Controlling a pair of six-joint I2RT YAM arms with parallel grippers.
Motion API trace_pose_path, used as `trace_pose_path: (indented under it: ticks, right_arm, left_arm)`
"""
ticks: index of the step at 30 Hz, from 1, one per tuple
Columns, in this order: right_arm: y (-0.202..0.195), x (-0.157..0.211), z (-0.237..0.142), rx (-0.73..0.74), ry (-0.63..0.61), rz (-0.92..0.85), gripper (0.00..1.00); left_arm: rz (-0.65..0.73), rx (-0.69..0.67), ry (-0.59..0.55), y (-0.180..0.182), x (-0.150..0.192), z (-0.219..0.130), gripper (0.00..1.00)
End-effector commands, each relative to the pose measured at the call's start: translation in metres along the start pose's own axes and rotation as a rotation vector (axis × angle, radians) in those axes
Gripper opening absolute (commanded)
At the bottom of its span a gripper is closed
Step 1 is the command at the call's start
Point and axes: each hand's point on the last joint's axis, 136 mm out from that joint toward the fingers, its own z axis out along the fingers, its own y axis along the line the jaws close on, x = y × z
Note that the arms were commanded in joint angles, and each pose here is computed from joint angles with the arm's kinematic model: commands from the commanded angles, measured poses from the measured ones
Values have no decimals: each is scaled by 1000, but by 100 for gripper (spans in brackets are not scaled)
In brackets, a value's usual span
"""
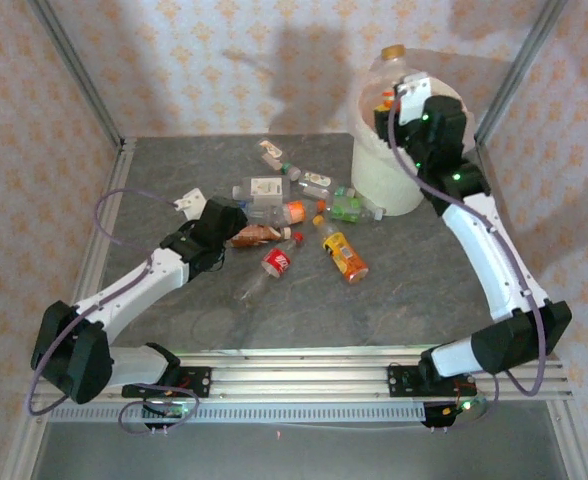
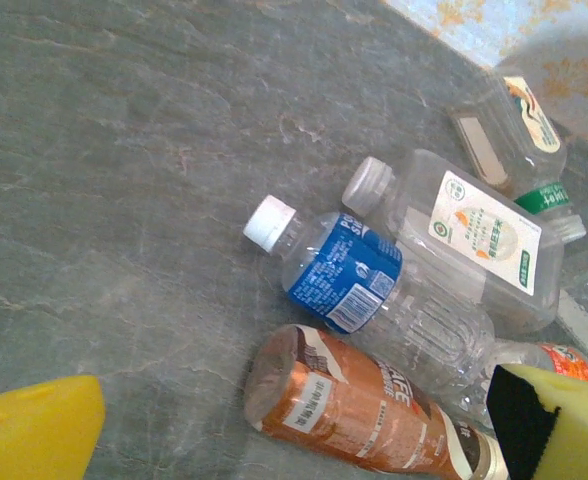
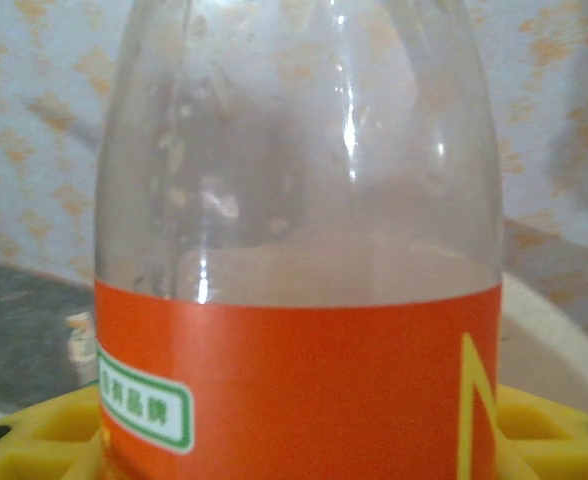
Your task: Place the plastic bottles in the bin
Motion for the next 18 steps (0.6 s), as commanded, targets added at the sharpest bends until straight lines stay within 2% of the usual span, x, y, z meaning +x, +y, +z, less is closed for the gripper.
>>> trace_pose_path:
  ticks: [1,9,12,18]
  right_arm:
    - [3,8,8,-145,36,-65,39]
    - [-27,34,11,-347,207,-193,44]
    - [-30,51,7,-457,285,-253,54]
    - [-43,65,12,-523,371,-269,57]
  left_arm:
    - [-34,-48,-59,18,-9,-5,100]
    - [-24,-77,-84,38,-14,-21,100]
    - [-28,-59,-92,43,-14,-27,100]
    - [-65,-58,-142,62,-21,-45,100]
